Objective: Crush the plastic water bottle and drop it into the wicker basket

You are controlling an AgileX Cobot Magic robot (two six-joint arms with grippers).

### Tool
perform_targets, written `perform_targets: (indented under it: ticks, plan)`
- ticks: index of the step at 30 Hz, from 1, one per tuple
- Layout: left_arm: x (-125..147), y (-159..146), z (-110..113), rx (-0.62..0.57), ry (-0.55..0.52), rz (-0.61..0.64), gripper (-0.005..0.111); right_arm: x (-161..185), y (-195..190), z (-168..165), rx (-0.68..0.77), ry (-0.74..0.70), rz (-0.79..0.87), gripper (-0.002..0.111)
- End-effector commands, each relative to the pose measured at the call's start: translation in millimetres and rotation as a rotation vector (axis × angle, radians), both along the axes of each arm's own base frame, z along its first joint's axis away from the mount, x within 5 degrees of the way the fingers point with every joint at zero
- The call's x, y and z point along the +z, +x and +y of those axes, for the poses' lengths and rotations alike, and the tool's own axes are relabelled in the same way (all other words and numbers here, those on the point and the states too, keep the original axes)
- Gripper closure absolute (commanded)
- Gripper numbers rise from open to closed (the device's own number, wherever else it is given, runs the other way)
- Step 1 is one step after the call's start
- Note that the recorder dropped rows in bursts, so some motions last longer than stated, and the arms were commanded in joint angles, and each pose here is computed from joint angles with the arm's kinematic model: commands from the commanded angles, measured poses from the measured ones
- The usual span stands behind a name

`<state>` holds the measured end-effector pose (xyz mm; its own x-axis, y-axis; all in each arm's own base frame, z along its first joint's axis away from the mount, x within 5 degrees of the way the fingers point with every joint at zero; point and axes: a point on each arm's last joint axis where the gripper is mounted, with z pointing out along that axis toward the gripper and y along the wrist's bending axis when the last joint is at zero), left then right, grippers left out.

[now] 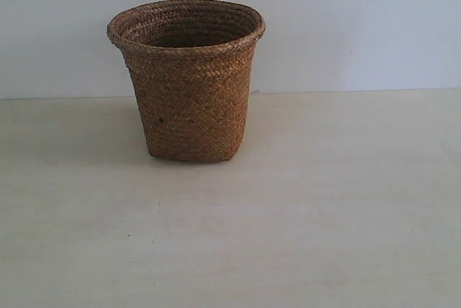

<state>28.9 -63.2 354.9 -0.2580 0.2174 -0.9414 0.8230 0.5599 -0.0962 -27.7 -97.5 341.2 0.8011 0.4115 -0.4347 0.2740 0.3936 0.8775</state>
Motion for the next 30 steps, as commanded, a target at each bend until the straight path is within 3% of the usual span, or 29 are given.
perform_targets:
  ticks: [1, 8, 30]
  plan:
    - [-33.3, -10.6, 6.1, 0.030, -0.086, 0.009, 0.103, -0.7, -0.3, 0.3, -0.006, -0.006, 0.003, 0.108]
    - [-58.8, -16.5, 12.9, 0.074, -0.134, -0.022, 0.103, -0.7, -0.3, 0.3, -0.006, -0.006, 0.003, 0.108]
    - [-54.6, -17.7, 16.3, 0.106, -0.186, -0.061, 0.103, -0.7, -0.3, 0.3, -0.006, -0.006, 0.003, 0.108]
